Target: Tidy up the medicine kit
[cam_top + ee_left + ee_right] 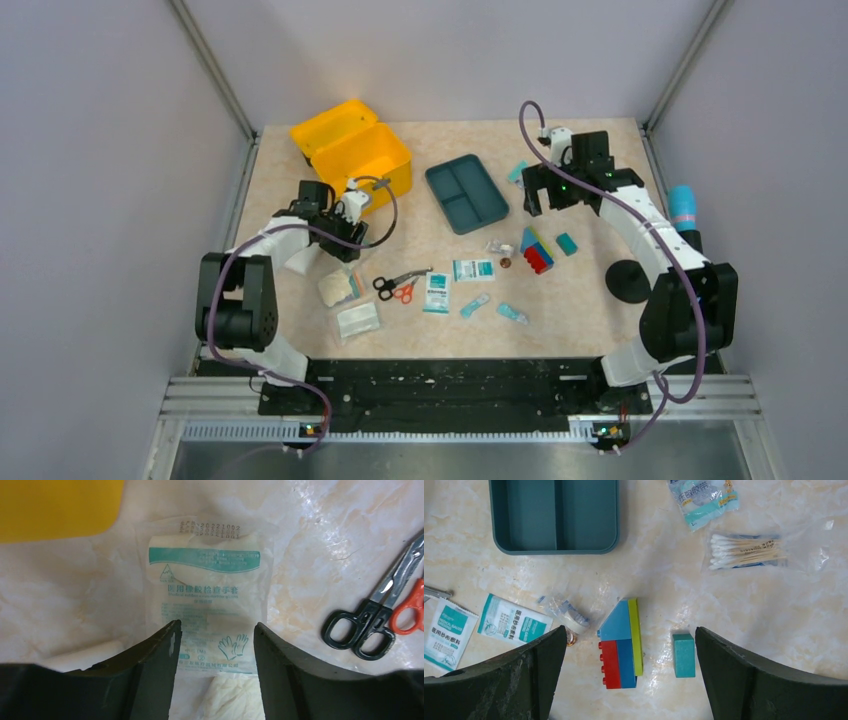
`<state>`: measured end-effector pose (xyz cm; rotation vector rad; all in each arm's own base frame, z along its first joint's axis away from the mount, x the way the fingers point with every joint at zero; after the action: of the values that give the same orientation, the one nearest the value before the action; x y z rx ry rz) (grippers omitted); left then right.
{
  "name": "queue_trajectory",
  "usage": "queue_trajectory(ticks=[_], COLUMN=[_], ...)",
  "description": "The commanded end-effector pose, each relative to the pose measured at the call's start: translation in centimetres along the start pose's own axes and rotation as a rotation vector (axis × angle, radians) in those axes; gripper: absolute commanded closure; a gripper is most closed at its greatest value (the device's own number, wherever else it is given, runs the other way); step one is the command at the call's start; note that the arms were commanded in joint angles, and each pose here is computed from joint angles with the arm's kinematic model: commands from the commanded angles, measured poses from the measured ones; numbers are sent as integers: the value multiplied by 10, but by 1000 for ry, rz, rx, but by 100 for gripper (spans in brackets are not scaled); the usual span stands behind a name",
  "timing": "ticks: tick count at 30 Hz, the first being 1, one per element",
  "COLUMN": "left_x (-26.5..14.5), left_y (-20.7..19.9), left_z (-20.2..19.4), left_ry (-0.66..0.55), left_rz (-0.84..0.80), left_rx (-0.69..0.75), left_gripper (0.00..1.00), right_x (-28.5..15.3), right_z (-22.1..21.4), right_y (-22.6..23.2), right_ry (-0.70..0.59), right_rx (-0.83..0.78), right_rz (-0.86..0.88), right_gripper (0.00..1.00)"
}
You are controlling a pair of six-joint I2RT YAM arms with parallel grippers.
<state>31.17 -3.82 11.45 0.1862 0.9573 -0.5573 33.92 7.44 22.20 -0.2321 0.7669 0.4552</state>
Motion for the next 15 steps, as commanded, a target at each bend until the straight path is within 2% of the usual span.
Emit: queue_trajectory(ticks=[1,5,10,12,13,15], left_x=[7,15,14,5,-2,-28], left_y=[10,13,10,7,5,-6], left_z=[8,1,-2,3,7,20], left_ry=[6,48,68,44,25,-54], left_rz=[35,45,22,19,17,-7], left_rx=[108,139,172,181,183,215], left_gripper=[43,49,75,94,100,100], right_x=[-8,-8,-7,-9,-10,-11], right_z=[14,13,12,13,13,15], right_y=[3,3,2,2,2,1], right_ry=[-70,-68,-64,-65,-67,-68], right_rx=[-35,-39,-41,-44,-46,-53], right_rz=[9,5,1,-4,-6,-8], right_gripper=[3,3,3,3,3,3])
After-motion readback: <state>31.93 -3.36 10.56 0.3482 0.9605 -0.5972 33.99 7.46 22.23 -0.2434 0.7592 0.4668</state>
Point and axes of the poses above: each gripper's point midway between its finger pads, its own x axis out along the fingers, its own y axis along the line the jaws close on, z = x × y, the point moved 8 cm from there along -x, back along the fingers, and after that the axes turned 6 degrees about -x, right-handed, at the moved point
